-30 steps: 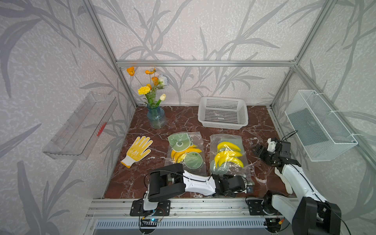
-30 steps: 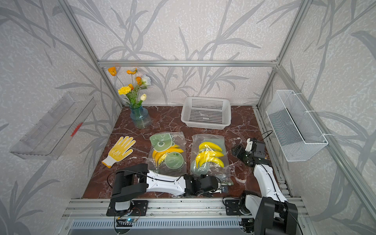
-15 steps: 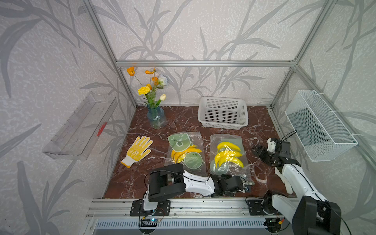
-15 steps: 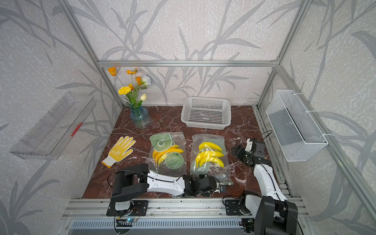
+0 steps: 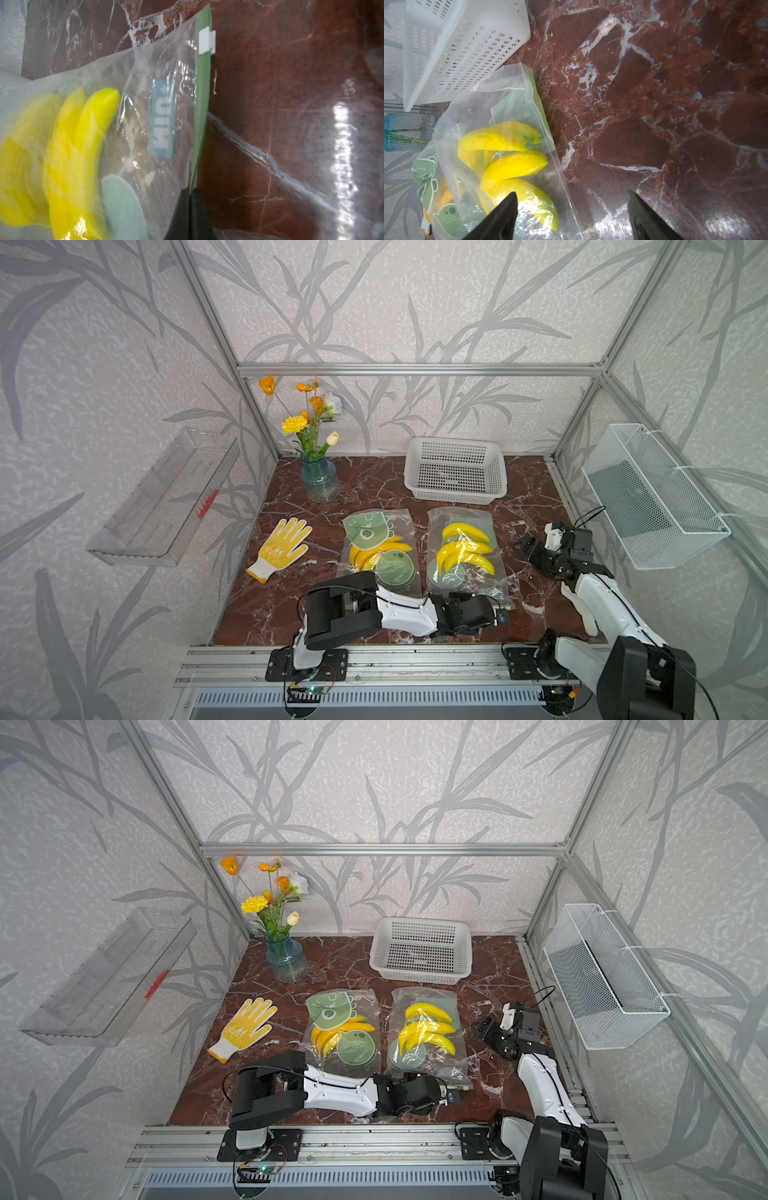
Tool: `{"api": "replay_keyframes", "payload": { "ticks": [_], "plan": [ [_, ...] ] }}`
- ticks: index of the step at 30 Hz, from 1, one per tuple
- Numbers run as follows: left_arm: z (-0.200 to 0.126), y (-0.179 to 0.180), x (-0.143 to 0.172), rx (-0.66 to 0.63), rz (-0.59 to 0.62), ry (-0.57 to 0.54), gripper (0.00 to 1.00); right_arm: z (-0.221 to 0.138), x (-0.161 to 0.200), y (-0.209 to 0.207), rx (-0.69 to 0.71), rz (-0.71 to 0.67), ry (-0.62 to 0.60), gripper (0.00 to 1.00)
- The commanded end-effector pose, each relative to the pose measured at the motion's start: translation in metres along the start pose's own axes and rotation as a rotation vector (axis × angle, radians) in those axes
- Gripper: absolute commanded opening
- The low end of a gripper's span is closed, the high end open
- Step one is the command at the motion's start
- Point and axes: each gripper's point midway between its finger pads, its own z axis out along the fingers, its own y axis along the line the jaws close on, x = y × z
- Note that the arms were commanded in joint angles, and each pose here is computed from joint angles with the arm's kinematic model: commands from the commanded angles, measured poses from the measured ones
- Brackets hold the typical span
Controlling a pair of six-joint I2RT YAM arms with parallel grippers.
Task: Open the zip-top bag and take out the banana
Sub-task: Pick up the zipper food storage bag at the center of the board.
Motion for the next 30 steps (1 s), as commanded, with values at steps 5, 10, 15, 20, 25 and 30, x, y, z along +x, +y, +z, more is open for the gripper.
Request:
{"api": "replay_keyframes", "payload": {
  "ticks": [5, 10, 15, 20, 25, 30],
  "plan": [
    [-0.015, 0.025, -0.017, 0.020, -0.127, -0.065, 0.00, -0.001, -0.003, 0.016, -0.078, -0.086, 0.012, 0.82],
    [-0.028, 0.039, -0.024, 0.154, -0.257, -0.108, 0.00, -0.017, -0.015, 0.040, -0.187, -0.251, -0.116, 0.76],
    [-0.042, 0.057, -0.027, 0.274, -0.381, -0.165, 0.00, -0.036, -0.023, 0.057, -0.281, -0.398, -0.320, 0.52],
    [-0.051, 0.068, -0.034, 0.373, -0.446, -0.225, 0.00, -0.049, -0.022, 0.077, -0.390, -0.486, -0.394, 0.49],
    [-0.056, 0.078, -0.034, 0.458, -0.517, -0.258, 0.00, -0.044, -0.015, 0.085, -0.446, -0.514, -0.317, 0.50],
    [-0.055, 0.093, -0.025, 0.528, -0.621, -0.286, 0.00, -0.041, -0.019, 0.085, -0.434, -0.522, -0.317, 0.50]
  ]
}}
